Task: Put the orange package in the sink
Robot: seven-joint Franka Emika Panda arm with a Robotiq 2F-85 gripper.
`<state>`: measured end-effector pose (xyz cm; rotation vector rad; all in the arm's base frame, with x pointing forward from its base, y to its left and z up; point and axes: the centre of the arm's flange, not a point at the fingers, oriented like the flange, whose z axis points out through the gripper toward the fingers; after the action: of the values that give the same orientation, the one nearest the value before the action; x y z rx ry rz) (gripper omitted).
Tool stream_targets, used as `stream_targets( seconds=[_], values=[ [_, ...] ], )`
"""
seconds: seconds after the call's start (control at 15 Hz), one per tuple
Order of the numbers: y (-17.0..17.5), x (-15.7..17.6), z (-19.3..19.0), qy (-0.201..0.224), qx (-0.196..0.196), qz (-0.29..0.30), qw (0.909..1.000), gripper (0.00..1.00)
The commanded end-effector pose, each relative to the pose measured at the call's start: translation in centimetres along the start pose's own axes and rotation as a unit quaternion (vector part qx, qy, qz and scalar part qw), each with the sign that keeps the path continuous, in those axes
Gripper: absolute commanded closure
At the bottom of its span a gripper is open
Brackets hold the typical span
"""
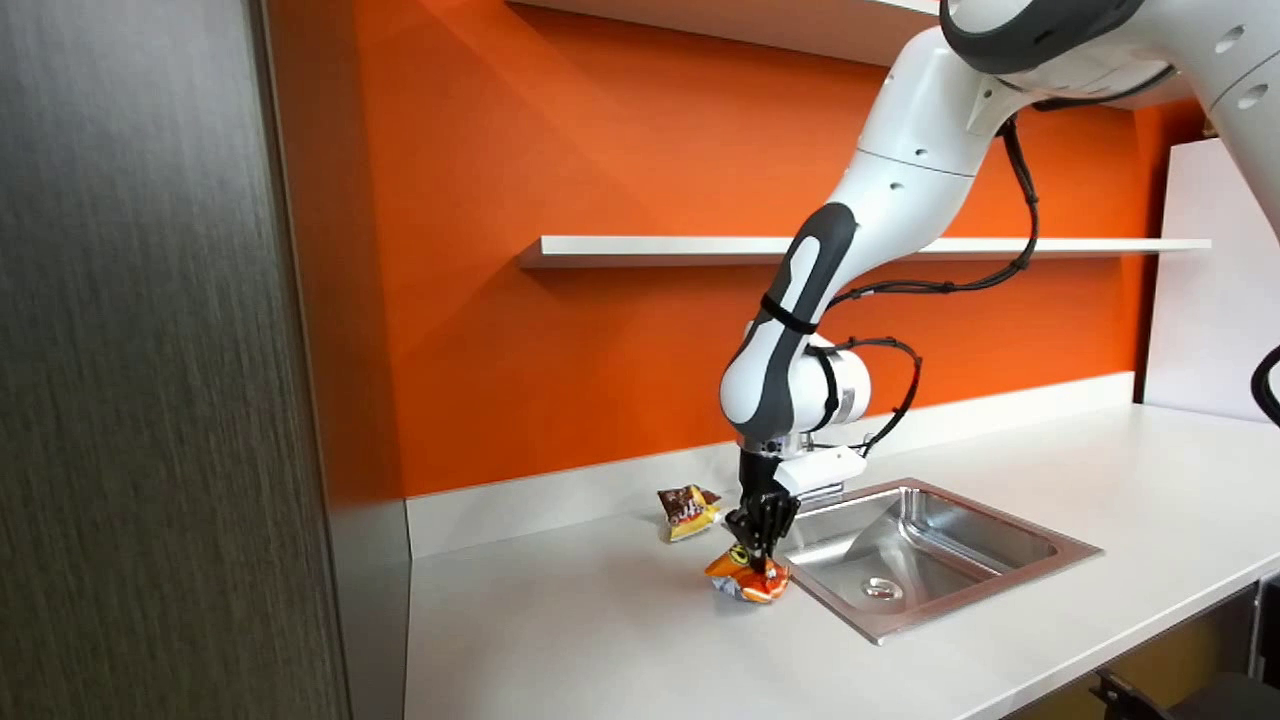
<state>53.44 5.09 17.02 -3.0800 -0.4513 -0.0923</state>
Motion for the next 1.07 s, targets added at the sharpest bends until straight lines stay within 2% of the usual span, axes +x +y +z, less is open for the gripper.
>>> stream_targets(
  seconds=[0.0,0.53,0.73,1.0],
  values=[
    [0.7,0.3,-1.1,0.010,0.000,0.002,0.9999,0.98],
    [2.4,1.5,-6.9,0.057,0.003,0.037,0.9977,0.98],
    [4.4,1.2,-8.0,0.068,0.000,0.060,0.9959,0.98],
    [9.1,-0.3,-8.5,0.075,-0.006,0.106,0.9915,0.98]
  ],
)
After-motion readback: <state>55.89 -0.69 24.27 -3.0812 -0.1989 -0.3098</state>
